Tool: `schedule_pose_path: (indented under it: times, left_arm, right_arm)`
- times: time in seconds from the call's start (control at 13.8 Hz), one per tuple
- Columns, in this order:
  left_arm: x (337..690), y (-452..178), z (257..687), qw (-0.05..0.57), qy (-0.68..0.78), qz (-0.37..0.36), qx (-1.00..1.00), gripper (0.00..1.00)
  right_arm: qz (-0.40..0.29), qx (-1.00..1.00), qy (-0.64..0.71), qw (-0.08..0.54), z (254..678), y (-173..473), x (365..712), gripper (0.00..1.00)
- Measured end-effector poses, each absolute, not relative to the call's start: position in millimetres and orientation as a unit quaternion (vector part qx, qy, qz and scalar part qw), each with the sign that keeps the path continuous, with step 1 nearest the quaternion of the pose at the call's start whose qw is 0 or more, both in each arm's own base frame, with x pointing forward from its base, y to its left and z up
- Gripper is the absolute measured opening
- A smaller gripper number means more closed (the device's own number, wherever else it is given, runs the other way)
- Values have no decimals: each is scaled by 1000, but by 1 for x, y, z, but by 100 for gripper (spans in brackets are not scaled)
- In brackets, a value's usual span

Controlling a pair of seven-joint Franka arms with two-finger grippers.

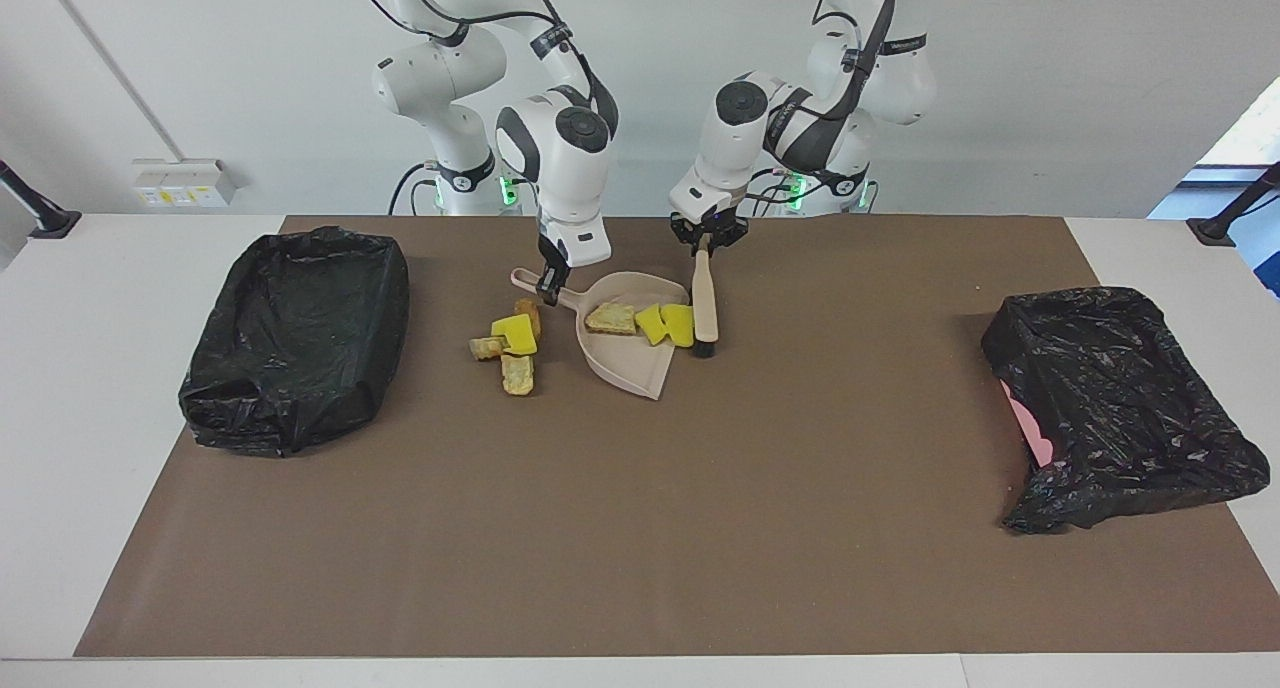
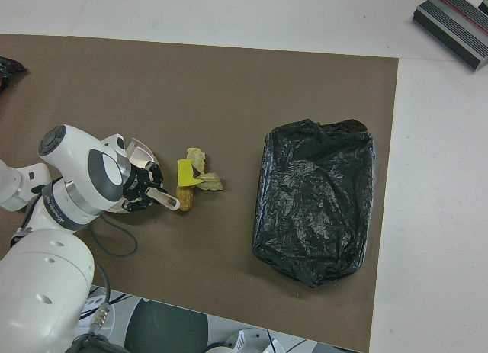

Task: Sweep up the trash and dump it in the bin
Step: 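Sweep the yellow sponges and tan scrap into the dustpan with the left gripper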

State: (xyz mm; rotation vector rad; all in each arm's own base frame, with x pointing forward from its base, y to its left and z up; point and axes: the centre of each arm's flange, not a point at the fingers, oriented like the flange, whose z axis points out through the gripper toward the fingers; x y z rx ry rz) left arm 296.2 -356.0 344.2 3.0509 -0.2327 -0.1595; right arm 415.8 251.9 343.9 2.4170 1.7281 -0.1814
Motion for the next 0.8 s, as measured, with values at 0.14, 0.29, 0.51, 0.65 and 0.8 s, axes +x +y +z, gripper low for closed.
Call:
schedule_pose_path:
  times: [0.14, 0.29, 0.51, 0.65, 0.8]
  left_arm:
    - [301, -374, 354, 48, -96, -42, 993, 26]
    - [310, -390, 367, 60, -105, -31, 992, 26]
    - [327, -404, 376, 70, -102, -21, 992, 26]
    - [340, -407, 378, 73, -97, -17, 992, 26]
    - [362, -406, 381, 77, -84, -11, 993, 26]
  right_arm:
    - [-61, 809, 578, 82, 344, 252, 416, 31]
    - [-61, 809, 578, 82, 344, 252, 416, 31]
    - [-61, 809, 578, 82, 344, 252, 416, 31]
    - [-61, 810, 578, 82, 344, 251, 416, 31]
    - [-61, 811, 576, 82, 344, 250, 417, 31]
